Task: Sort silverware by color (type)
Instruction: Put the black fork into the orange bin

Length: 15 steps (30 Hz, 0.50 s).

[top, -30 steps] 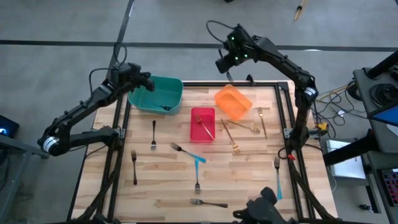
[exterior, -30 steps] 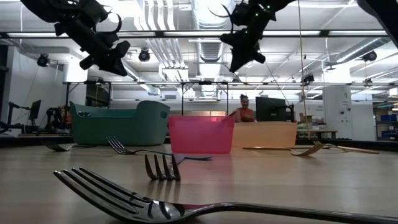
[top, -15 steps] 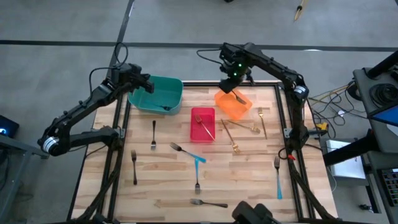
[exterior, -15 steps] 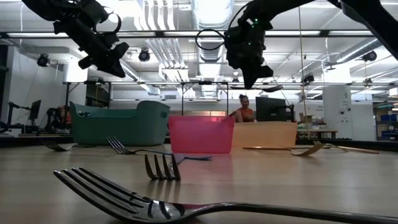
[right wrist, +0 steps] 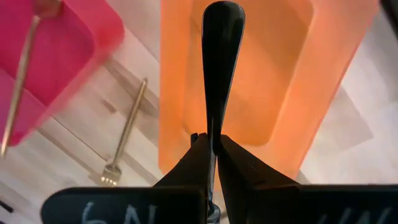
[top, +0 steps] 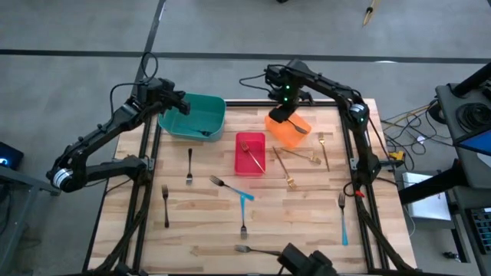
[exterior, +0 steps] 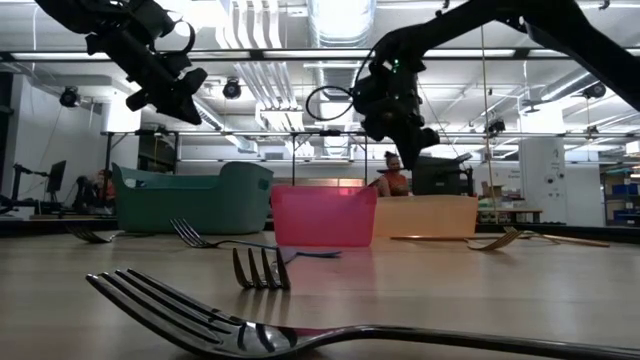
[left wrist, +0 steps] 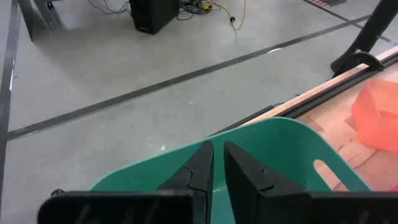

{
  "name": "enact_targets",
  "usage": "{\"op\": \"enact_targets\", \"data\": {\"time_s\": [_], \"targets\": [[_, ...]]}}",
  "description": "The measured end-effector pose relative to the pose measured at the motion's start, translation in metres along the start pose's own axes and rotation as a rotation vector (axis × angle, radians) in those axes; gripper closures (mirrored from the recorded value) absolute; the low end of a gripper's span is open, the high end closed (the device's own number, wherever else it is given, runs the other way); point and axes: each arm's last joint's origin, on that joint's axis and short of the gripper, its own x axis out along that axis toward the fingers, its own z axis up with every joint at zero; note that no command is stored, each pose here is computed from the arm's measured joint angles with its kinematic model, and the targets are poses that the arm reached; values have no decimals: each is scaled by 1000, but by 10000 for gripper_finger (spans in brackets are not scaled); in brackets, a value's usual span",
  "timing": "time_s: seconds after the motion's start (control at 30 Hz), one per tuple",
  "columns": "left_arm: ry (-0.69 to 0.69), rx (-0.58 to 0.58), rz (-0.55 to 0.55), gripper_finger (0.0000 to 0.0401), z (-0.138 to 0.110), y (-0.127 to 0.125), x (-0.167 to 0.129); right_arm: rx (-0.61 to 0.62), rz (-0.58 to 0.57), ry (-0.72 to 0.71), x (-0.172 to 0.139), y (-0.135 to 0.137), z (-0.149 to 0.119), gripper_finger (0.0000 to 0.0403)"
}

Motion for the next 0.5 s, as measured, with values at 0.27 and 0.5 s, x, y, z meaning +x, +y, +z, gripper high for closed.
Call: {"op": "enact_targets", "data": {"time_s": [0.27,0.5], "targets": [[0,0,0,381,0,0,0,-69,-69,10,2,1,0,390],[-11,-3,-50,381,1,-2,0,-90,-123,-127,-23,9,-8,390]]}}
